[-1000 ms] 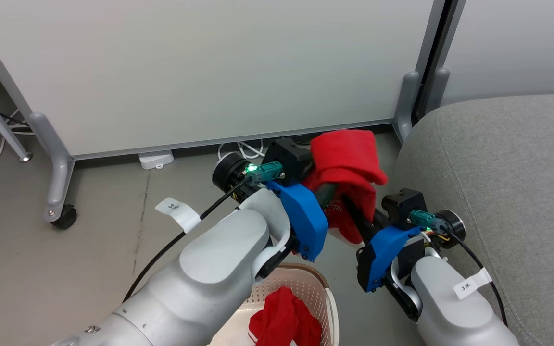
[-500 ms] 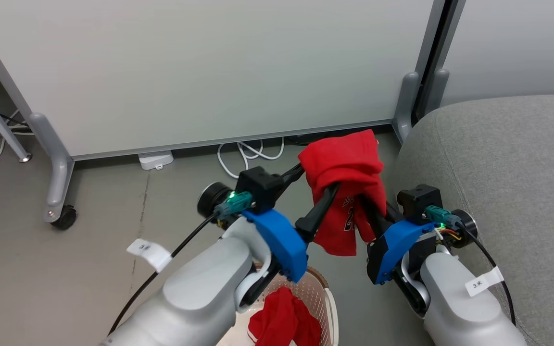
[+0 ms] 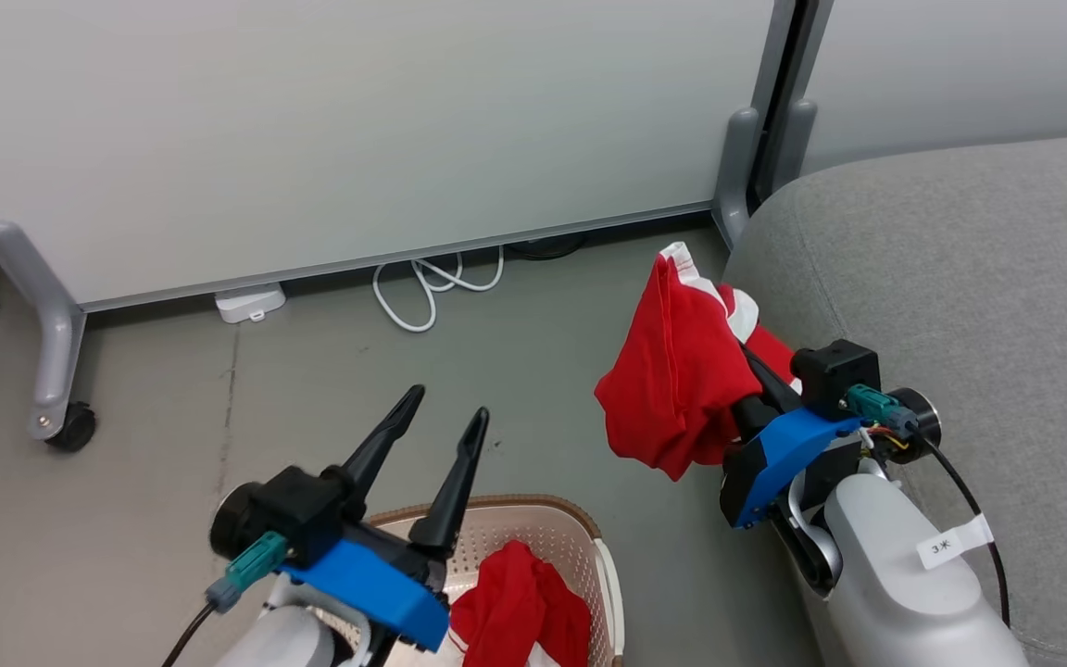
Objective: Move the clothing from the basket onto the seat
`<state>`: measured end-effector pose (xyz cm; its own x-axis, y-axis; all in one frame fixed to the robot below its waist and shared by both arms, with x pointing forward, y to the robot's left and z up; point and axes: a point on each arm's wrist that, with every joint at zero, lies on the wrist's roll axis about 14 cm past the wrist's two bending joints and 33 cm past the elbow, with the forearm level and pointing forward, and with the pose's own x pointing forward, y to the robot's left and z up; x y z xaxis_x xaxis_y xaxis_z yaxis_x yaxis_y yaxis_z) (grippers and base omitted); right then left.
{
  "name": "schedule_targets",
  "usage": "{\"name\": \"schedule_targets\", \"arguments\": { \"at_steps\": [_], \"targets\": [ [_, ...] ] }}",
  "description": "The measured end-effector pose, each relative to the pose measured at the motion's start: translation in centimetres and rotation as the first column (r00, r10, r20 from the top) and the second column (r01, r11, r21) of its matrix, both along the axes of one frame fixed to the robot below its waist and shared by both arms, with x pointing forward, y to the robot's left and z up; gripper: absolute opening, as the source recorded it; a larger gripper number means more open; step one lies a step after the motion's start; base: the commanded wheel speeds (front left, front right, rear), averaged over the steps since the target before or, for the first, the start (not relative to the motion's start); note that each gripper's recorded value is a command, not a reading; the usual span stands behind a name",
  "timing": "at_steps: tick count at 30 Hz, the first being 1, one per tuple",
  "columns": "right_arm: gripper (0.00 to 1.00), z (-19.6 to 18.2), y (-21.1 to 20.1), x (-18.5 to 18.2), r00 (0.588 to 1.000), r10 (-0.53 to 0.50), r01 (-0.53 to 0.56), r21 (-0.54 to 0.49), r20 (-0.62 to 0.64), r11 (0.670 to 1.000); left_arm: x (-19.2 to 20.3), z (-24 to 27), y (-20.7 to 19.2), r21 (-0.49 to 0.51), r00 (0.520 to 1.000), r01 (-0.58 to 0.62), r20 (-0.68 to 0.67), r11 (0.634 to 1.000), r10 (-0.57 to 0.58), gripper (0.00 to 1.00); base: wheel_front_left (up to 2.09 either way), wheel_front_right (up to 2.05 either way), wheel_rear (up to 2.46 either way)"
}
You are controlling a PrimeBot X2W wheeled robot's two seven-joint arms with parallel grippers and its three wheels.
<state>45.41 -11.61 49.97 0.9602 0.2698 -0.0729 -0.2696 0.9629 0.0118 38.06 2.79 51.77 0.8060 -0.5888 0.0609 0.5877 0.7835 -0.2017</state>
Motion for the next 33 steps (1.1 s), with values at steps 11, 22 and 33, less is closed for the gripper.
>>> {"name": "schedule_targets", "arguments": {
  "at_steps": [11,22,33],
  "targets": [
    [0.0,1.0,-3.9,-2.0,0.993,-0.099,0.098,0.027,0.057,0.995,-0.1,-1.9,0.9,0.02,0.999,-0.035,-0.005,0.999,0.035,1.0,0.0,0.0,0.0],
    [0.0,0.8,-10.7,-6.2,0.955,-0.29,0.288,0.033,0.057,0.957,0.6,-3.1,-4.9,0.033,0.99,0.141,-0.009,0.989,-0.141,1.0,0.0,0.0,0.0],
    [0.0,-0.2,-16.0,-10.8,0.888,-0.458,0.457,0.041,0.031,0.889,0.0,-4.4,-10.5,0.029,0.95,0.312,-0.032,0.95,-0.311,1.0,0.0,0.0,0.0]
  ]
}}
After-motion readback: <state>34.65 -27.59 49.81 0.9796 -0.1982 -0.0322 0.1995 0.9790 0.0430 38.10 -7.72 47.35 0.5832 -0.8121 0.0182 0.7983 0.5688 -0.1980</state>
